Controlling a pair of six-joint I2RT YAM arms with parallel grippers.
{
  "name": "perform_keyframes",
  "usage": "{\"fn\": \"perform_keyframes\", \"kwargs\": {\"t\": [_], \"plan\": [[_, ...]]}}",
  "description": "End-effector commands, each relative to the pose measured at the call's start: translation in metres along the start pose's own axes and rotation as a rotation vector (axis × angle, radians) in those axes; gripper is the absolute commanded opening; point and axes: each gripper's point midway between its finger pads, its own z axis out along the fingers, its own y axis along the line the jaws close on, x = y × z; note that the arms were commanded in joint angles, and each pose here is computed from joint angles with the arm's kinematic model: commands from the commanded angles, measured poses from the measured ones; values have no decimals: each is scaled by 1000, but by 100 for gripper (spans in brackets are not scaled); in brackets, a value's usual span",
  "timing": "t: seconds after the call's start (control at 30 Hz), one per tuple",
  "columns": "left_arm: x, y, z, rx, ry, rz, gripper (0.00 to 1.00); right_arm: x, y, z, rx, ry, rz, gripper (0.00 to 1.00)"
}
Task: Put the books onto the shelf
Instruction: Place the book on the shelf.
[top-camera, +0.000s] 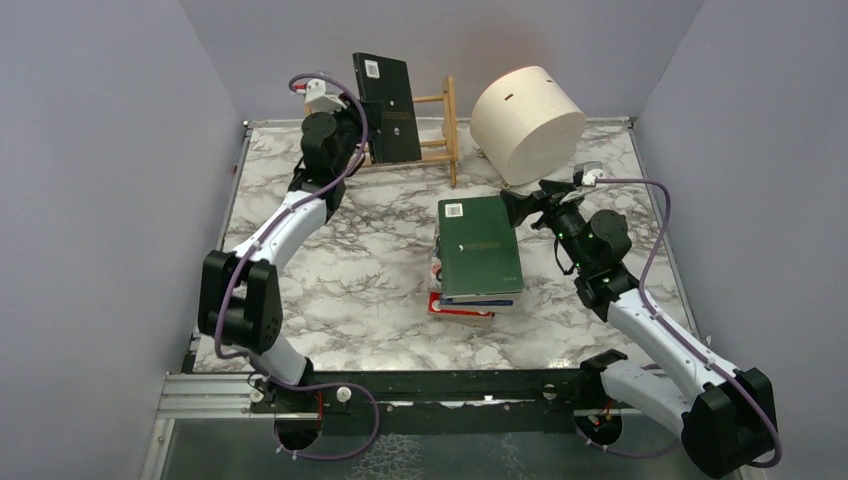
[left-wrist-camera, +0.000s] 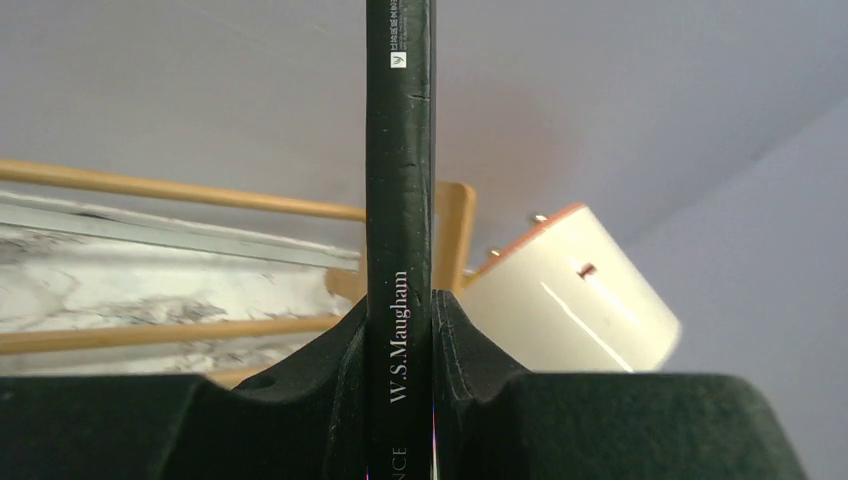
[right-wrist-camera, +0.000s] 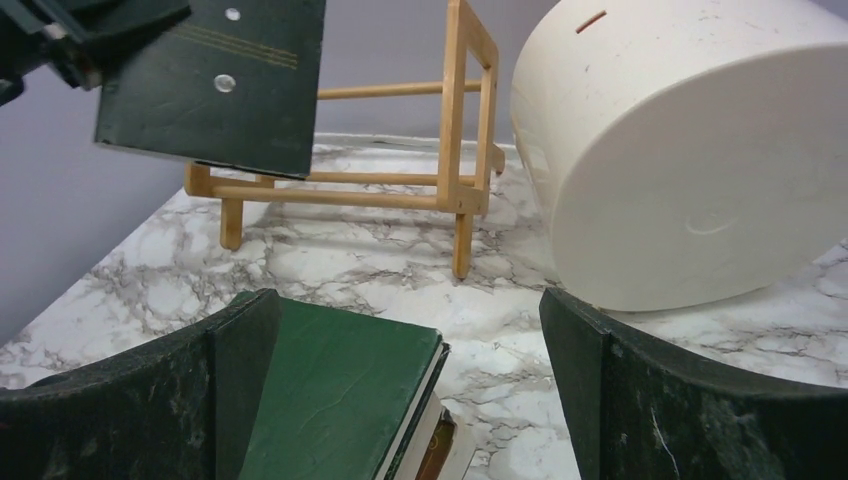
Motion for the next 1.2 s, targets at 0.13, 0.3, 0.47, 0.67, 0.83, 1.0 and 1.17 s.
{"fn": "perform_keyframes", "kwargs": {"t": [0.13,0.3,0.47,0.67,0.83,1.0,1.17], "plan": [[-39,-14,78,-125,-264,208,0,-2,-6,5,37,1,-10,100],[-15,-17,118,-155,-277,275,0,-6,-3,1,26,-16,-8,100],[7,-19,135,-182,-280,335,0,-7,-4,2,29,-17,-11,100],[29,-13,144,-228,-281,359,0,-1,-4,5,28,0,-8,100],[41,-12,148,-245,-290,371,0,-1,-6,5,36,1,-10,100],[48,-13,152,-256,-298,397,0,-1,-5,4,32,0,-10,100],[55,-13,156,-274,-310,409,0,0,-5,5,32,4,-8,100]]}}
